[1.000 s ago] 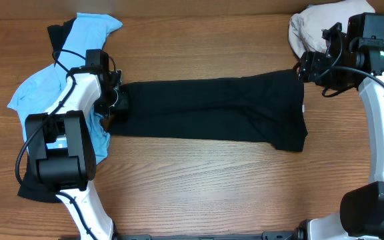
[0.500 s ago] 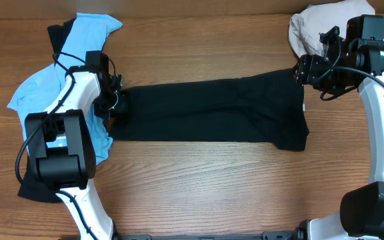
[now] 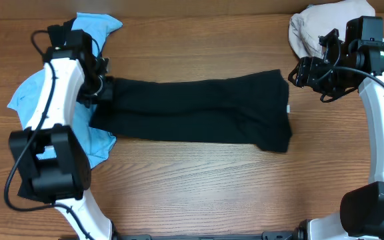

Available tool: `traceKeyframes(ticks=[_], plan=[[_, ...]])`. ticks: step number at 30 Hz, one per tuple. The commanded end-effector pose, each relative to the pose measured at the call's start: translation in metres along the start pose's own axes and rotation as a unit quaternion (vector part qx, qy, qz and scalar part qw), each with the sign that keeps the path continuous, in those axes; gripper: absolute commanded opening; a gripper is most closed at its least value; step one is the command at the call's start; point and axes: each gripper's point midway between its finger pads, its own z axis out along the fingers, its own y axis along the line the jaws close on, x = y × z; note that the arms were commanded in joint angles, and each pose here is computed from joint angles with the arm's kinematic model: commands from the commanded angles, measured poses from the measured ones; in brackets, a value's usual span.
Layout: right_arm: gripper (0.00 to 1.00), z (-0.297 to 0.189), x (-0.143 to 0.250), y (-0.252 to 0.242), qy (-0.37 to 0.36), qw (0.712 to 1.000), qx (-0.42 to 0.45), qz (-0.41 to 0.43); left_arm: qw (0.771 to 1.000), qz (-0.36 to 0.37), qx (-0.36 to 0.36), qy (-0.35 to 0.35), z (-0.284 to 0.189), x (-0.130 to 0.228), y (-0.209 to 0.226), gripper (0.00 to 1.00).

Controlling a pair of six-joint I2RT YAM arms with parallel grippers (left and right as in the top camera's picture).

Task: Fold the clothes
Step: 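Fold the black T-shirt's left end rightward over itself with the left gripper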

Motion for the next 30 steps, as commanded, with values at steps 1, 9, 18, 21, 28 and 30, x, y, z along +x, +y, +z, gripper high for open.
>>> traceKeyframes(ticks=[1, 9, 18, 21, 28, 30], plan=[[0.73, -0.003, -0.002, 0.002, -0.004, 1.0, -0.004, 0.0, 0.997, 0.031, -0.041, -0.057, -0.051, -0.013, 0.012, 0.04], [0.73, -0.003, -0.002, 0.002, -0.005, 1.0, -0.004, 0.0, 0.993, 0.09, 0.009, -0.073, -0.053, -0.022, -0.053, 0.04], [0.74, -0.002, -0.001, 0.002, -0.004, 1.0, -0.004, 0.0, 0.983, 0.166, 0.031, -0.07, -0.021, -0.022, -0.151, 0.04], [0.74, 0.001, 0.002, -0.001, 0.002, 1.0, 0.002, 0.001, 0.981, 0.179, 0.041, -0.066, 0.003, -0.019, -0.193, 0.04], [0.75, 0.006, 0.006, -0.008, 0.009, 1.0, 0.016, 0.004, 0.977, 0.198, 0.053, -0.052, 0.044, -0.004, -0.252, 0.06], [0.75, 0.006, 0.005, -0.008, 0.007, 1.0, 0.016, 0.003, 0.976, 0.199, 0.059, -0.06, 0.047, -0.002, -0.268, 0.11]])
